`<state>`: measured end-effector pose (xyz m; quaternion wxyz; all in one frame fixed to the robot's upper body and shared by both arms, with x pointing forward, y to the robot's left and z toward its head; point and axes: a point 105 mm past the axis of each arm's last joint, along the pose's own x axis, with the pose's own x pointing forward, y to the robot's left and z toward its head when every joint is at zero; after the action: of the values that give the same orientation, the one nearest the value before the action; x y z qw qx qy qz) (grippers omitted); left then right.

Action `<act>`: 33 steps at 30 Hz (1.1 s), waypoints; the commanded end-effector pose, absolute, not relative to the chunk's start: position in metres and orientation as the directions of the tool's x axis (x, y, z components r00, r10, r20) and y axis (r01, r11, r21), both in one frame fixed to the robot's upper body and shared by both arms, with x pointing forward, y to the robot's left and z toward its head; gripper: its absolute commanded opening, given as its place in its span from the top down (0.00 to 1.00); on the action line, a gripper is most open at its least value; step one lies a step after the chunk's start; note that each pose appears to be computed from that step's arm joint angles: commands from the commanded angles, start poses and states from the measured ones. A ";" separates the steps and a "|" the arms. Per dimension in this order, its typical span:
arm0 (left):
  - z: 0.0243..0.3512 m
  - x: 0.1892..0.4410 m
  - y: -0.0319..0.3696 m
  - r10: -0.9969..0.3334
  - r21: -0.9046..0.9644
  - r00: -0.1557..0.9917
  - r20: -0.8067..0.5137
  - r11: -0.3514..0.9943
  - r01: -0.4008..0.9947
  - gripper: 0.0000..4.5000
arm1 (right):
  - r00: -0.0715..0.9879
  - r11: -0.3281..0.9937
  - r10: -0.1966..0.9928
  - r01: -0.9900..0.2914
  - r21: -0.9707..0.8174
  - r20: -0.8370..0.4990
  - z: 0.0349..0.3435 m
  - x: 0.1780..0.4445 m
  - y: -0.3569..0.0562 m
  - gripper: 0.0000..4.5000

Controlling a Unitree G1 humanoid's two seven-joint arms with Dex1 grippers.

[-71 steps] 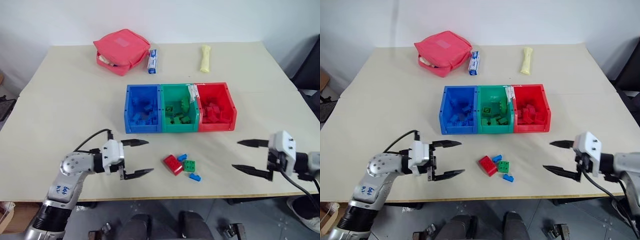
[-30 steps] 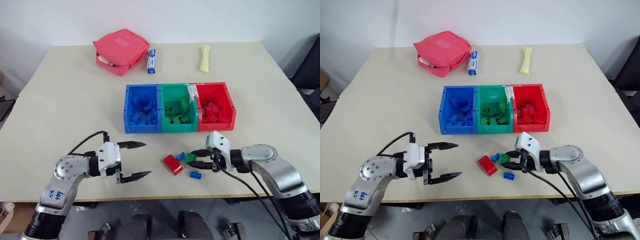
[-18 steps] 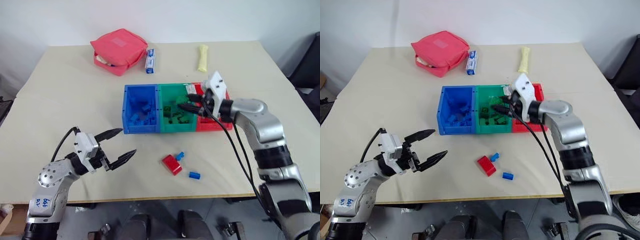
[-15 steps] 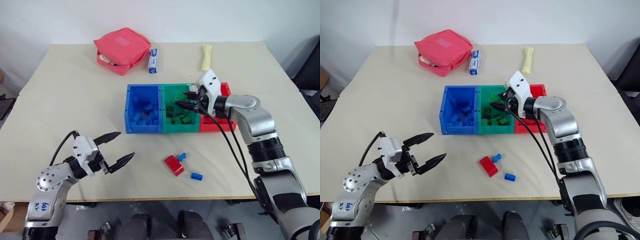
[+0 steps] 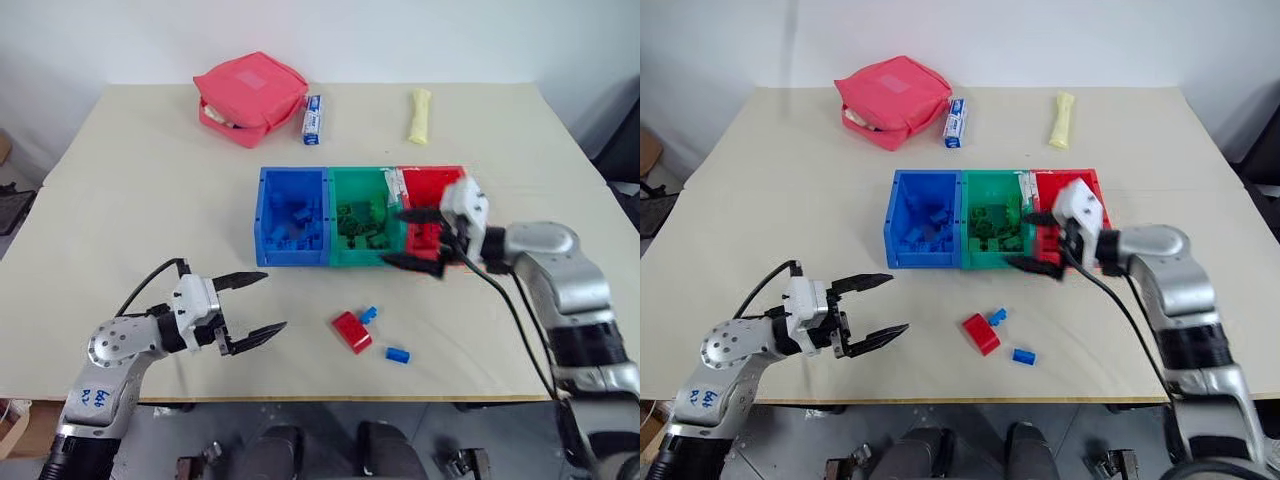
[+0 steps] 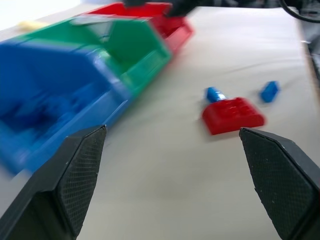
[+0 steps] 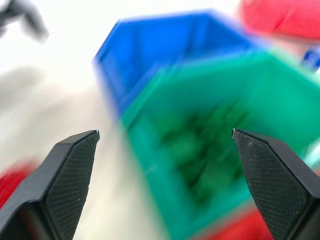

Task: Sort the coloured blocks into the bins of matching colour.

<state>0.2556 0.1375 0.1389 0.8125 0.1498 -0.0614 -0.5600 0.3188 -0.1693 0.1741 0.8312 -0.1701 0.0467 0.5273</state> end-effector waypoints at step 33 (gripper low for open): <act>0.138 0.241 0.121 -0.973 0.306 0.190 -0.131 0.143 0.941 0.00 | 0.270 0.244 0.845 -0.963 -0.118 -0.461 0.076 0.243 -0.149 0.36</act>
<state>0.2420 0.1214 0.1268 0.7506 0.1596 -0.0265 -0.6407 0.2475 -0.1516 0.0844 0.7832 -0.1894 0.1453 0.5741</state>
